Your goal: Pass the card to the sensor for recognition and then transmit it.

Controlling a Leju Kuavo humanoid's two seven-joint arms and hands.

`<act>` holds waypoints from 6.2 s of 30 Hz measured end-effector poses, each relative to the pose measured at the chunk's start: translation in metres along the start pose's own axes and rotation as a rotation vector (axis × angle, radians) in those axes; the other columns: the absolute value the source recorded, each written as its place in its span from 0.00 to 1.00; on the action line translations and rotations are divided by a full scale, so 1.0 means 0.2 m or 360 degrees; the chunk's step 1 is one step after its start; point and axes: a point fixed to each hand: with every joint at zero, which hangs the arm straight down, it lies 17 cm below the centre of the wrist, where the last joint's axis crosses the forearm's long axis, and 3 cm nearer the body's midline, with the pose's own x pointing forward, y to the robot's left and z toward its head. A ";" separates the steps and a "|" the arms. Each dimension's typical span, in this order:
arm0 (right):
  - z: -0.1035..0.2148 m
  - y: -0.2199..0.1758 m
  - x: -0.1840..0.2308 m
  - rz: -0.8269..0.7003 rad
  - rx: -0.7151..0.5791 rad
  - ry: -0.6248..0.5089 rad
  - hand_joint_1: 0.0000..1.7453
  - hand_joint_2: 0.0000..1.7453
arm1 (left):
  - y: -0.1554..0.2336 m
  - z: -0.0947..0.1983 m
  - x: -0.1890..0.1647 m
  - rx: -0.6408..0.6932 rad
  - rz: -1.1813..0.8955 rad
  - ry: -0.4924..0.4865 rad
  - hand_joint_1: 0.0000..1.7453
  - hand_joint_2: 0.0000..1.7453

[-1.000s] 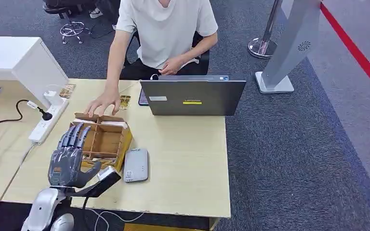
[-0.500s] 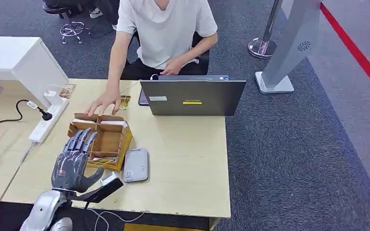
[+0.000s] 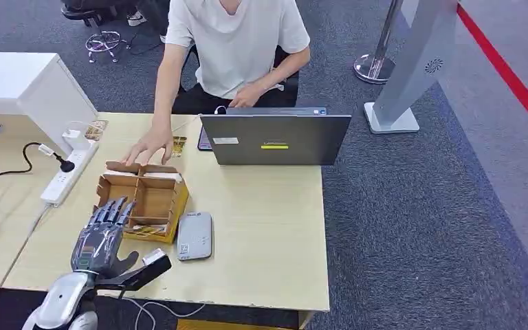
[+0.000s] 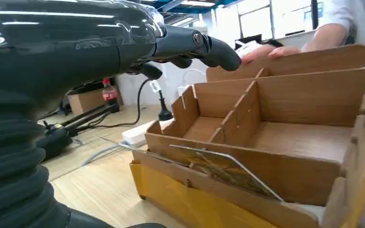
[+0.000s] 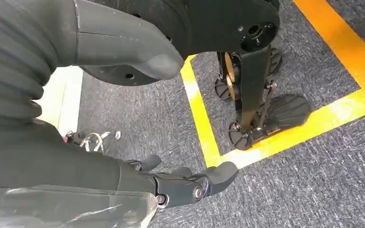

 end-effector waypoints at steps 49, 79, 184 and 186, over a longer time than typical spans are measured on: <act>0.00 0.01 0.00 0.0043 0.0017 -0.0001 0.00 1.00 | -0.03 -0.09 0.15 0.0085 0.0077 -0.0080 1.00 1.00; 0.00 0.00 0.00 0.0026 0.0008 0.0014 0.00 1.00 | 0.06 -0.11 0.17 0.0158 0.0122 -0.0076 1.00 1.00; -0.01 -0.11 0.14 0.0054 -0.0050 -0.0047 0.00 1.00 | -0.28 1.24 -2.08 0.2079 0.2723 0.1460 0.00 1.00; -0.01 -0.11 0.13 0.0052 -0.0042 -0.0043 0.00 1.00 | -0.30 1.24 -2.06 0.2065 0.2740 0.1469 0.00 1.00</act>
